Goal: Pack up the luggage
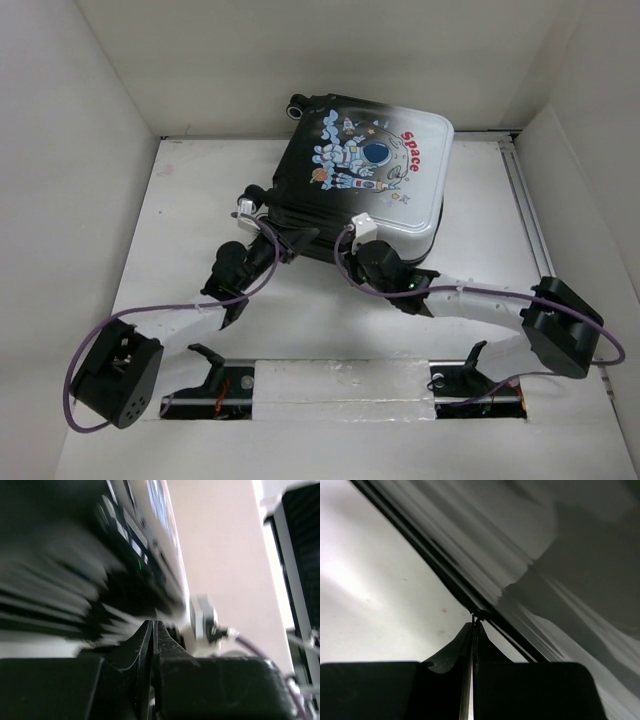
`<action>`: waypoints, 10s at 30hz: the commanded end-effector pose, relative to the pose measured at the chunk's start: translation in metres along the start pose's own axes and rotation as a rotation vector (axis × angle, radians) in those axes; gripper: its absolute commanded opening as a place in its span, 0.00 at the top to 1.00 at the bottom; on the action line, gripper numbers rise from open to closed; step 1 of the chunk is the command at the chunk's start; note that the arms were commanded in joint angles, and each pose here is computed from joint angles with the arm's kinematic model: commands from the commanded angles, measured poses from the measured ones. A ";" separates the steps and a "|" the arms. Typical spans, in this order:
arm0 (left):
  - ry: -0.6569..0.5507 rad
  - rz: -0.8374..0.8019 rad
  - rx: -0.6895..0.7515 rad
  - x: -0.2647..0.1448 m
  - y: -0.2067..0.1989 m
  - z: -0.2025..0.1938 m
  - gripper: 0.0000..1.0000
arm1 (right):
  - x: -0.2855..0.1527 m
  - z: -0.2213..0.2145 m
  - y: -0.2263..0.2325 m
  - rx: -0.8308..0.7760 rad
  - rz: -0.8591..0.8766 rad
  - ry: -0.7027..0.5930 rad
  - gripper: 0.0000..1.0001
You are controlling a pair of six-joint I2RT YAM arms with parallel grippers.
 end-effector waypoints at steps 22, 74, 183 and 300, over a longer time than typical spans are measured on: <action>-0.309 0.384 0.184 -0.015 0.016 0.149 0.00 | -0.026 0.003 0.023 0.047 0.218 -0.072 1.00; 0.007 0.033 0.088 -0.011 0.002 -0.042 1.00 | -0.050 0.025 -0.019 0.153 0.376 -0.114 1.00; -0.230 -0.076 -0.211 0.119 0.106 0.151 0.20 | -0.080 -0.002 0.005 0.115 0.412 -0.148 1.00; -0.269 -0.105 0.033 0.020 0.058 0.103 1.00 | -0.083 0.087 -0.046 0.091 0.315 -0.298 1.00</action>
Point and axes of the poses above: each gripper's point midway between its finger pads, its own x axis out along the fingers, its own y axis along the line the jaws close on, z = x × y, the point moved 6 cm from there along -x, back along the fingers, and after that the axes turned 10 degrees about x, right-handed, at the moved point
